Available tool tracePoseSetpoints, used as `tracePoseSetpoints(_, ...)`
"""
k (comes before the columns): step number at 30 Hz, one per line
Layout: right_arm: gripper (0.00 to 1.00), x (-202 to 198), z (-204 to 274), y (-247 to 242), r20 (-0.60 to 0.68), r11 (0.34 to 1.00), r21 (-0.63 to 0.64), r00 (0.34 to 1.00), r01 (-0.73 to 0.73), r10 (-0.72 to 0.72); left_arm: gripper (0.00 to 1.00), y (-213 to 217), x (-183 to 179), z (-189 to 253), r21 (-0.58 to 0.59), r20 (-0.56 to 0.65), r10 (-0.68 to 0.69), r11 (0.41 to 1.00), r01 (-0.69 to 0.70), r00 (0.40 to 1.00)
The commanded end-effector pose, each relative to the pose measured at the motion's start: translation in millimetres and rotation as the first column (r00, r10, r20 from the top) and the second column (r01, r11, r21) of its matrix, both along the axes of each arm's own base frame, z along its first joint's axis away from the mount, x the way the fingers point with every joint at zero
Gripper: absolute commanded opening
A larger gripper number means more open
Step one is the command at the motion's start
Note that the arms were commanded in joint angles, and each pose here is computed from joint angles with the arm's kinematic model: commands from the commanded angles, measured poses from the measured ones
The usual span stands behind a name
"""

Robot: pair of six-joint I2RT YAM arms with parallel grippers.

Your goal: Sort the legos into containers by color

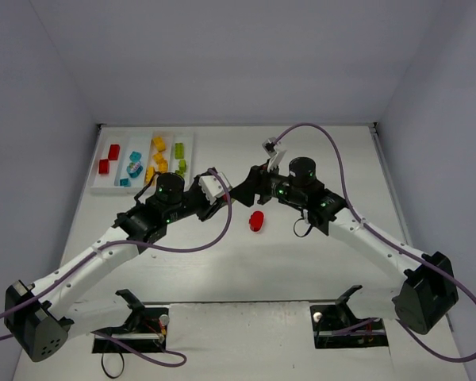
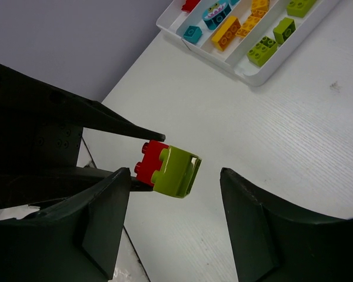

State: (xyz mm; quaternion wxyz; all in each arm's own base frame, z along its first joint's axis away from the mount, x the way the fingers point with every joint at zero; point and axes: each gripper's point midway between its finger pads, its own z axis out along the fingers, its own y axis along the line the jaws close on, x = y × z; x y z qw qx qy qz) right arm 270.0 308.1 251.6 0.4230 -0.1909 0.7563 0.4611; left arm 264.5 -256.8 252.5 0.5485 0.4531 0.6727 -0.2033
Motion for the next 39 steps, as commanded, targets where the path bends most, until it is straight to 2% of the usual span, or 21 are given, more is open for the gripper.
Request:
tracePoseSetpoints(1, 0.58, 1, 45, 17, 0.104, 0.993, 0.103, 0.994, -0.051, 0.04, 0.0, -10, 3, 30, -0.075, 0.075, -0.02, 0.997, 0.026, 0.997)
tracePoseSetpoints(13, 0.5, 4, 31, 22, 0.071, 0.995, 0.093, 0.997, -0.047, 0.04, 0.0, -10, 2, 41, -0.102, 0.109, -0.017, 0.994, 0.029, 0.994)
tracePoseSetpoints(18, 0.31, 7, 32, 19, 0.087, 0.996, 0.087, 0.996, -0.024, 0.016, 0.0, -10, 2, 39, -0.101, 0.099, -0.015, 0.995, 0.025, 0.995)
tracePoseSetpoints(19, 0.26, 6, 30, 18, 0.085, 0.996, 0.084, 0.996, -0.022, 0.015, 0.0, -10, 2, 39, -0.1, 0.1, -0.015, 0.995, 0.025, 0.995)
tracePoseSetpoints(20, 0.15, 6, 30, 17, 0.09, 0.997, 0.081, 0.996, -0.02, 0.013, 0.0, -11, 2, 39, -0.102, 0.097, -0.016, 0.994, 0.026, 0.995)
tracePoseSetpoints(21, 0.1, 8, 29, 16, 0.09, 0.997, 0.075, 0.996, -0.009, 0.002, 0.0, -10, 2, 40, -0.103, 0.097, -0.014, 0.994, 0.024, 0.995)
tracePoseSetpoints(22, 0.0, 8, 27, 14, 0.089, 0.998, 0.068, 0.996, -0.001, -0.005, 0.0, -10, 2, 39, -0.104, 0.097, -0.01, 0.994, 0.02, 0.995)
tracePoseSetpoints(29, 0.0, 17, 14, -5, 0.099, 0.998, 0.007, 0.993, 0.069, -0.069, 0.0, -4, 5, 43, -0.119, 0.106, 0.03, 0.993, -0.017, 0.994)
tracePoseSetpoints(39, 0.0, 48, -20, -67, 0.073, 0.973, -0.068, 0.973, 0.222, -0.217, 0.0, -3, 8, 37, -0.126, 0.078, 0.058, 0.991, -0.048, 0.995)
